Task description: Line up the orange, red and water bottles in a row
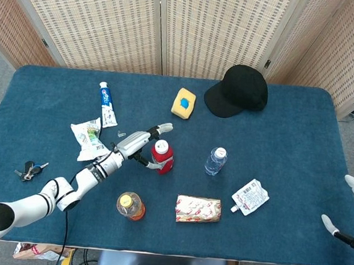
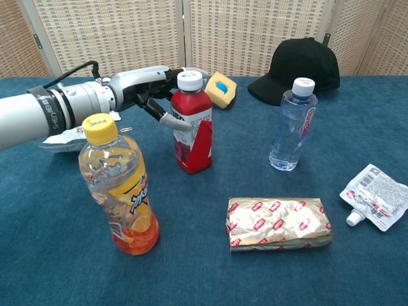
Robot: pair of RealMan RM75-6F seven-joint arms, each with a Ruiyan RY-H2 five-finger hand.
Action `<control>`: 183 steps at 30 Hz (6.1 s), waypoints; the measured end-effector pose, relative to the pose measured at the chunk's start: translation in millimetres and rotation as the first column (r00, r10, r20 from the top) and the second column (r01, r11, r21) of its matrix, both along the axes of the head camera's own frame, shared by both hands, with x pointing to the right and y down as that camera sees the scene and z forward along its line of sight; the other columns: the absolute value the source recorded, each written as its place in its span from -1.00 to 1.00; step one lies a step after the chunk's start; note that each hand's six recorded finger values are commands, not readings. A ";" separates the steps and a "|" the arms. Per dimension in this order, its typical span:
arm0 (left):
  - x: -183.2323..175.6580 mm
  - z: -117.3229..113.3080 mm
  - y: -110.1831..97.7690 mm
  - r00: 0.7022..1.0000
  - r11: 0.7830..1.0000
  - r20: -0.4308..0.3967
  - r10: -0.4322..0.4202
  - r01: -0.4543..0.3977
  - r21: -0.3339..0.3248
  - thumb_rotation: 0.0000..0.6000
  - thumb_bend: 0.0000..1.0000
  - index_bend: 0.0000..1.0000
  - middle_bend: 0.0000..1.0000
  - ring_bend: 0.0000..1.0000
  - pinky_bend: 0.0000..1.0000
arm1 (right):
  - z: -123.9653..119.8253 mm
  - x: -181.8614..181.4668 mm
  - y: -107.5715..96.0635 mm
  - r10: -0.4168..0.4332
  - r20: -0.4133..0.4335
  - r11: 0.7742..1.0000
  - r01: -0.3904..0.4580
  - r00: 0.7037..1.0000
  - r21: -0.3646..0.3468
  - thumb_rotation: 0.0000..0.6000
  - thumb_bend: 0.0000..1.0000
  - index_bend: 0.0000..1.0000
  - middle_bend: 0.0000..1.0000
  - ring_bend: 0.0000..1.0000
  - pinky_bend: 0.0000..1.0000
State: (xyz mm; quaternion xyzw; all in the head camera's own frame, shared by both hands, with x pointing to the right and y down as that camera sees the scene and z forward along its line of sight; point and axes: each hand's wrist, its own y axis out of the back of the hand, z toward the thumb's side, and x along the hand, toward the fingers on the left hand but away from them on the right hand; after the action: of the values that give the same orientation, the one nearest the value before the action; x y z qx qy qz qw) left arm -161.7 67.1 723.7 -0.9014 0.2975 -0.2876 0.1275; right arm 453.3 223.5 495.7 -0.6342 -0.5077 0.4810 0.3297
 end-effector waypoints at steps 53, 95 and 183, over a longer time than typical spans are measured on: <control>-226.8 -94.3 53.0 0.987 0.986 0.097 -0.126 0.136 -0.097 1.00 -0.77 -0.92 -1.00 -0.99 -0.66 | 7.7 -47.3 -25.4 -0.116 0.073 0.993 0.117 0.991 -0.006 1.00 -0.80 -0.77 -0.71 -0.99 -0.92; -109.1 -55.6 145.4 0.977 0.929 -0.192 0.094 -0.155 -0.335 1.00 -0.77 -0.88 -1.00 -0.86 -0.66 | 4.4 -32.6 -16.4 -0.073 0.061 0.997 0.073 0.995 -0.001 1.00 -0.81 -0.77 -0.71 -0.99 -0.92; -79.2 0.3 16.2 0.962 0.969 -0.125 -0.244 0.246 -0.003 1.00 -0.77 0.15 -0.01 -0.04 0.40 | -2.3 -17.5 -17.5 -0.040 0.057 0.999 0.039 0.998 0.021 1.00 -0.82 -0.77 -0.71 -0.99 -0.92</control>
State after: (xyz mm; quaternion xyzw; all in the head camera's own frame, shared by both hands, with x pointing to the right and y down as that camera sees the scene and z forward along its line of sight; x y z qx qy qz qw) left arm -240.9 83.3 724.0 -0.8730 0.4159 -0.2425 0.0780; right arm 435.9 206.0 493.5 -0.6542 -0.5090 0.4509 0.3310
